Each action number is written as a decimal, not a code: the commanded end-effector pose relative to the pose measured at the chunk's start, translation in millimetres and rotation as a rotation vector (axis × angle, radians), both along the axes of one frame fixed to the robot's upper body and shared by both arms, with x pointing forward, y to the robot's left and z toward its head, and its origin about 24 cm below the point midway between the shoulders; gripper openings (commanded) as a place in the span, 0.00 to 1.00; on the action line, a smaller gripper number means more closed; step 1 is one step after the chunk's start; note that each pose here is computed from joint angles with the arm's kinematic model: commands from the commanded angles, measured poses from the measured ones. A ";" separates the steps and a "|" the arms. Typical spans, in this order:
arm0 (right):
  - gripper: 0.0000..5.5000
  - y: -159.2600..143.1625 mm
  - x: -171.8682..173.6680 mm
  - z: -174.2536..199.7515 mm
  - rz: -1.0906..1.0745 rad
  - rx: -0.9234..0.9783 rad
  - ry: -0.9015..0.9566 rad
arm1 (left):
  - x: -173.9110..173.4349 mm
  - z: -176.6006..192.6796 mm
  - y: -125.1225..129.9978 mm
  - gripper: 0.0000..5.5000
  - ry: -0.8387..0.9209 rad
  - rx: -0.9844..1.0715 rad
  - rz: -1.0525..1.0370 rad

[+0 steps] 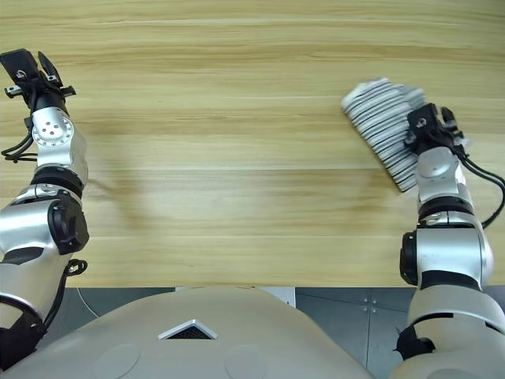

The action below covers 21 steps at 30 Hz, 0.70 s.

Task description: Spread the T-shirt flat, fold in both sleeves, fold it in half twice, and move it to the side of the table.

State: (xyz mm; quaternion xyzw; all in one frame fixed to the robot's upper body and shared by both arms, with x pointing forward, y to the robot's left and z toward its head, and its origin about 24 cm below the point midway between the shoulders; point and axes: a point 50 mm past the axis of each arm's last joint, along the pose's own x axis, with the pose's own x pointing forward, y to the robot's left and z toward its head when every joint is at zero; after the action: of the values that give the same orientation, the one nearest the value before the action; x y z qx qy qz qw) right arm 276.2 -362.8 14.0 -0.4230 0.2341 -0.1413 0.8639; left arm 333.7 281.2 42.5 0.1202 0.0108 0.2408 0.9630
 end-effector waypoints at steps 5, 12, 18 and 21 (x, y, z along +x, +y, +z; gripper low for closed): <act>0.48 112.9 36.5 42.5 0.179 0.250 -0.914 | 5.3 4.8 -20.6 0.38 -0.049 0.123 -0.064; 0.48 185.9 41.4 7.1 0.534 0.182 -0.650 | 2.7 11.2 -42.4 0.38 -0.184 0.243 -0.151; 0.48 174.9 45.7 0.9 0.433 0.394 -0.551 | 6.2 8.7 -47.8 0.38 -0.158 0.187 -0.182; 0.48 180.7 46.3 -0.8 0.475 0.396 -0.517 | 7.2 8.5 -49.0 0.38 -0.148 0.196 -0.188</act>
State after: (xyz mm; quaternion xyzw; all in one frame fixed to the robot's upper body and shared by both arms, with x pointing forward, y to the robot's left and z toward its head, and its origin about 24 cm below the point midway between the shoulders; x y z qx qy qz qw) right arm 317.7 -187.4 10.3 -0.2395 -0.0738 -0.0055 0.9681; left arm 337.5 234.5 49.6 0.1931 -0.1009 0.1656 0.9618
